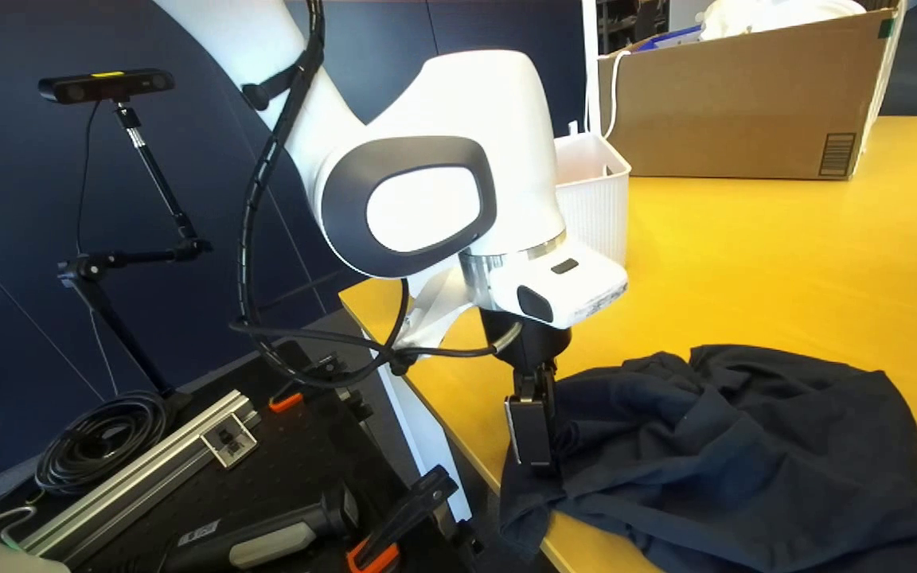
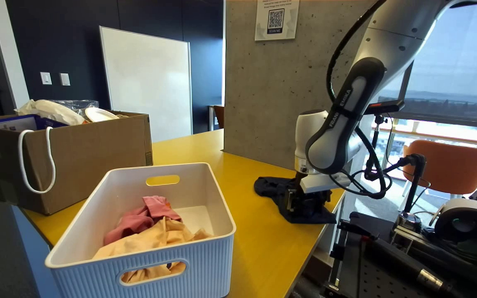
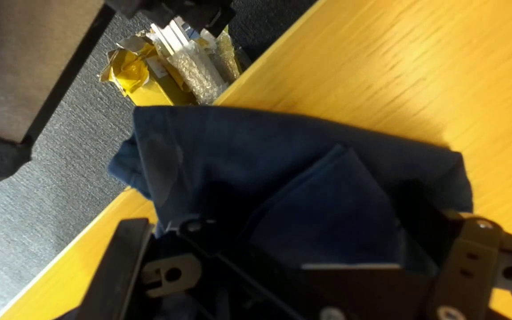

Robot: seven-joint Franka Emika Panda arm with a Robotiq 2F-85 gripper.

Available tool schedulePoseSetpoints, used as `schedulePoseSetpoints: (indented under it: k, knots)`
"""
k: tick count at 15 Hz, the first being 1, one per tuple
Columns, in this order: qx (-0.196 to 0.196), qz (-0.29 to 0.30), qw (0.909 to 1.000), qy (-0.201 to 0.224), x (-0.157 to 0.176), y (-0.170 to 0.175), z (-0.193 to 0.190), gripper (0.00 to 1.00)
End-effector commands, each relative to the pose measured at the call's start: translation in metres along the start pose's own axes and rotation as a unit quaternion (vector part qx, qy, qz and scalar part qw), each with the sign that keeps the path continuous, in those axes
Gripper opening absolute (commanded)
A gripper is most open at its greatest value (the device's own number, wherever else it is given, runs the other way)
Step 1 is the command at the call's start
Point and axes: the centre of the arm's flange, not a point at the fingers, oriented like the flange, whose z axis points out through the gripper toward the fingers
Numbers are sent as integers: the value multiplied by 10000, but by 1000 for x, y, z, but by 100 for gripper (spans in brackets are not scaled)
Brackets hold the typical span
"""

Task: Fold the shirt on the table

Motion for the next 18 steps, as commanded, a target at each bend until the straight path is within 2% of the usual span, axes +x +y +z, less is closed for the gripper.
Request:
schedulePoseSetpoints:
  k: [1,2,3,4,8,12,13,15,18]
  knots:
    - [97,-50,9999,-46,9,-18,28,100]
    - [91,-58,9999,-44,9,-20,31,75]
    - [96,-72,9999,-50,9,-20,32,74]
    - [100,-80,9999,-45,9,-21,32,68]
    - [187,-194,9996,14,1,-27,6,36]
    - [312,-320,9987,235,-6,-37,-45,5]
    - [405,-325,9982,304,-4,-38,-61,1]
    - [550,-356,9969,436,-5,-41,-88,5]
    - [733,-354,9947,629,-2,-40,-122,5]
